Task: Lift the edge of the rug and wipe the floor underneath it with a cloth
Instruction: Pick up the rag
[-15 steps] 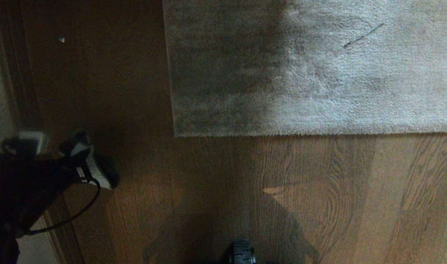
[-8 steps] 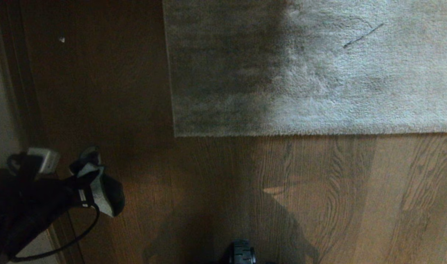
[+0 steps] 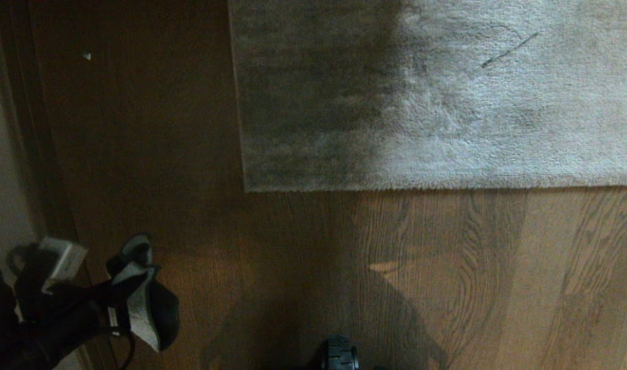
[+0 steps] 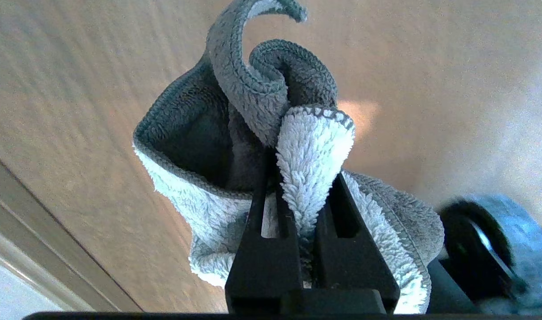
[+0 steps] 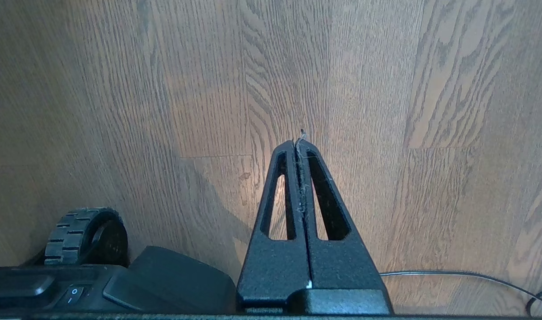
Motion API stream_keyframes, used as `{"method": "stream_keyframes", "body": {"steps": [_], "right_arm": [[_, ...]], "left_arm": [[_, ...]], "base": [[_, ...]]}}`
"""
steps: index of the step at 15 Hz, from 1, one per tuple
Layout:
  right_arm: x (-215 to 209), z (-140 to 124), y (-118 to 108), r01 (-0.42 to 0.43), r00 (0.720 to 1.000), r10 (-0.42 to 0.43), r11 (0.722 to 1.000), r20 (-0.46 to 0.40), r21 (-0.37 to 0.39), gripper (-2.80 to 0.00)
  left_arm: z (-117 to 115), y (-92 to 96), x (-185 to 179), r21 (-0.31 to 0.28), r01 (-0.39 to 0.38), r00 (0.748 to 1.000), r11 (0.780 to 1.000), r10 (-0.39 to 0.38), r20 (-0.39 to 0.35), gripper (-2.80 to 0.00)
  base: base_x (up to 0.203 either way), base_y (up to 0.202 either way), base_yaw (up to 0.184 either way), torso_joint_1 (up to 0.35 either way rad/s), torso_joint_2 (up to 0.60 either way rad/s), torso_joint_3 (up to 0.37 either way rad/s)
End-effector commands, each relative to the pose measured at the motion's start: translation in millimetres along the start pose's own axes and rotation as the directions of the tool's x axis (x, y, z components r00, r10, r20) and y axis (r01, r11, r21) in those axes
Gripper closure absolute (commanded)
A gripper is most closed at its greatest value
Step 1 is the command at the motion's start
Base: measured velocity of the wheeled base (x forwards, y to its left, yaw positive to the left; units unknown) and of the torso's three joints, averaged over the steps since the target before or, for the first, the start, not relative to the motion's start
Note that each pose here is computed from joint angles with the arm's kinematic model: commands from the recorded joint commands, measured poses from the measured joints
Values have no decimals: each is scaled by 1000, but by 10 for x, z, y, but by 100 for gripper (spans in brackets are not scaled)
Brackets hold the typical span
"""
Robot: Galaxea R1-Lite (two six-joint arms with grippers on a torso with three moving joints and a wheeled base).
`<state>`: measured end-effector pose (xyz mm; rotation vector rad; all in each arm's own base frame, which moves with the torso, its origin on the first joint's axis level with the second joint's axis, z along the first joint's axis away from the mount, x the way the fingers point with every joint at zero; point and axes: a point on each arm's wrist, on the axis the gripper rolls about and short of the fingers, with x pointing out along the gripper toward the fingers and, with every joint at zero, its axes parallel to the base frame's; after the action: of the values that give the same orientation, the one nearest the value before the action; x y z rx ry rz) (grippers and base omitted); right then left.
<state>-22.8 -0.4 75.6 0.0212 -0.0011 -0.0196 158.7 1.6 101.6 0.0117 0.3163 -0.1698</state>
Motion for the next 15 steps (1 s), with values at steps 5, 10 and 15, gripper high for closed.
{"method": "stream_keyframes", "body": {"steps": [5, 10, 15], "right_arm": [[1, 1, 0, 0, 1000, 0, 1000, -1, 0, 0], [0, 0, 0, 0, 1000, 0, 1000, 1, 0, 0], [0, 0, 0, 0, 1000, 0, 1000, 1, 0, 0]], "left_arm": [[15, -143, -264, 20, 65, 998, 998, -65, 15, 0], [-63, -179, -493, 14, 69, 997, 998, -69, -24, 0], [-194, -211, -701, 0, 72, 994, 997, -71, -87, 0]], "base": [[0, 0, 0, 0, 0, 0], [0, 0, 0, 0, 0, 0], [0, 0, 0, 0, 0, 0]]}}
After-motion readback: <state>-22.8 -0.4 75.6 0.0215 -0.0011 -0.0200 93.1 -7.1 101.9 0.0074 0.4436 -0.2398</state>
